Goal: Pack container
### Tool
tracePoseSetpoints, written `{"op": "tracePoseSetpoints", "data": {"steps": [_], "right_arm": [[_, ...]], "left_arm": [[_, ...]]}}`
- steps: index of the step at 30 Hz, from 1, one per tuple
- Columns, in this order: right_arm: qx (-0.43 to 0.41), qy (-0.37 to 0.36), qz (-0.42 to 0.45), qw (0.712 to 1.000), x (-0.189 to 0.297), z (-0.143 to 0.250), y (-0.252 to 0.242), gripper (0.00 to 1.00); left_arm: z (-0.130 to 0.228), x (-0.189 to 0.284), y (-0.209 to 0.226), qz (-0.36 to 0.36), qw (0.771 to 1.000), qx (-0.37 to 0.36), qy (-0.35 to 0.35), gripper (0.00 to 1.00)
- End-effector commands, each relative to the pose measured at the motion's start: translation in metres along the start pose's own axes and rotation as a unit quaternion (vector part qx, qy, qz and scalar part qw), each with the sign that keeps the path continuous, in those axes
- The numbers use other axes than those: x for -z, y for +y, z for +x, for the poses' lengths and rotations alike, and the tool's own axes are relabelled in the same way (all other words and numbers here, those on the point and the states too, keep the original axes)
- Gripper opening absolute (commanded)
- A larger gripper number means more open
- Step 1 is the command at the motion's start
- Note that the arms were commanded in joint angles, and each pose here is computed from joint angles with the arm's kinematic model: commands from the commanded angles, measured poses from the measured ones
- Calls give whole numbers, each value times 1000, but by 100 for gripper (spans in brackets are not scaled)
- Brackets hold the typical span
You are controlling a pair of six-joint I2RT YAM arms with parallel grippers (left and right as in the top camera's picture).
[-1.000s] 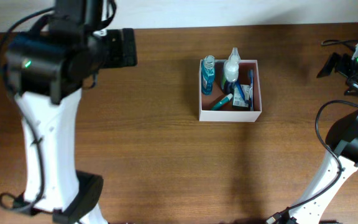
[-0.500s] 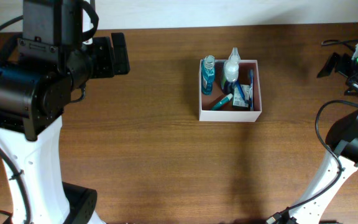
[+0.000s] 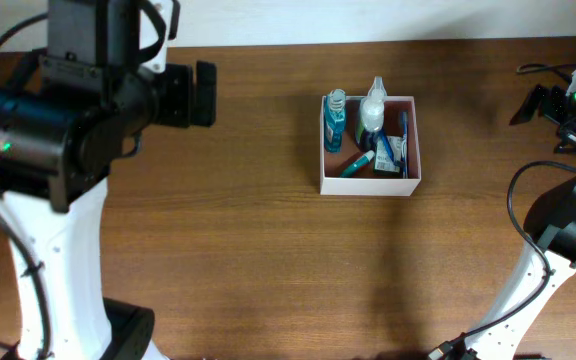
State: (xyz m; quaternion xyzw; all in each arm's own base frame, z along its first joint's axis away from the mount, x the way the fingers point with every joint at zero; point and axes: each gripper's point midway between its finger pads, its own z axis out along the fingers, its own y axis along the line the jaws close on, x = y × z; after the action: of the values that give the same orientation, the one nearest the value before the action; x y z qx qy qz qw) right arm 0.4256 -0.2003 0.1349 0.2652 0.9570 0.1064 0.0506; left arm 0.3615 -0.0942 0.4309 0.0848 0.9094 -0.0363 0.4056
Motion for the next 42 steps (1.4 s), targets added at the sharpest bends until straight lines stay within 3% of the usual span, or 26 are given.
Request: {"op": "tracePoseSetpoints", "data": {"steps": [1, 7, 17, 22, 31, 42], "right_arm": [[4, -5, 4, 1000, 4, 0, -1, 99], [4, -4, 4, 1000, 4, 0, -1, 99], [4, -4, 4, 1000, 4, 0, -1, 99], [4, -5, 4, 1000, 4, 0, -1, 99], [4, -4, 4, 1000, 4, 0, -1, 99], [4, -4, 4, 1000, 4, 0, -1, 99]], "left_arm": [[-1, -15, 4, 0, 999, -37, -17, 99], [21, -48, 13, 25, 996, -40, -77, 99], [140, -70, 29, 33, 990, -19, -133, 99], [181, -59, 26, 30, 979, -14, -203, 99], [220, -45, 28, 20, 940, -1, -341, 100], [239, -46, 35, 2, 916, -1, -401, 100]]}}
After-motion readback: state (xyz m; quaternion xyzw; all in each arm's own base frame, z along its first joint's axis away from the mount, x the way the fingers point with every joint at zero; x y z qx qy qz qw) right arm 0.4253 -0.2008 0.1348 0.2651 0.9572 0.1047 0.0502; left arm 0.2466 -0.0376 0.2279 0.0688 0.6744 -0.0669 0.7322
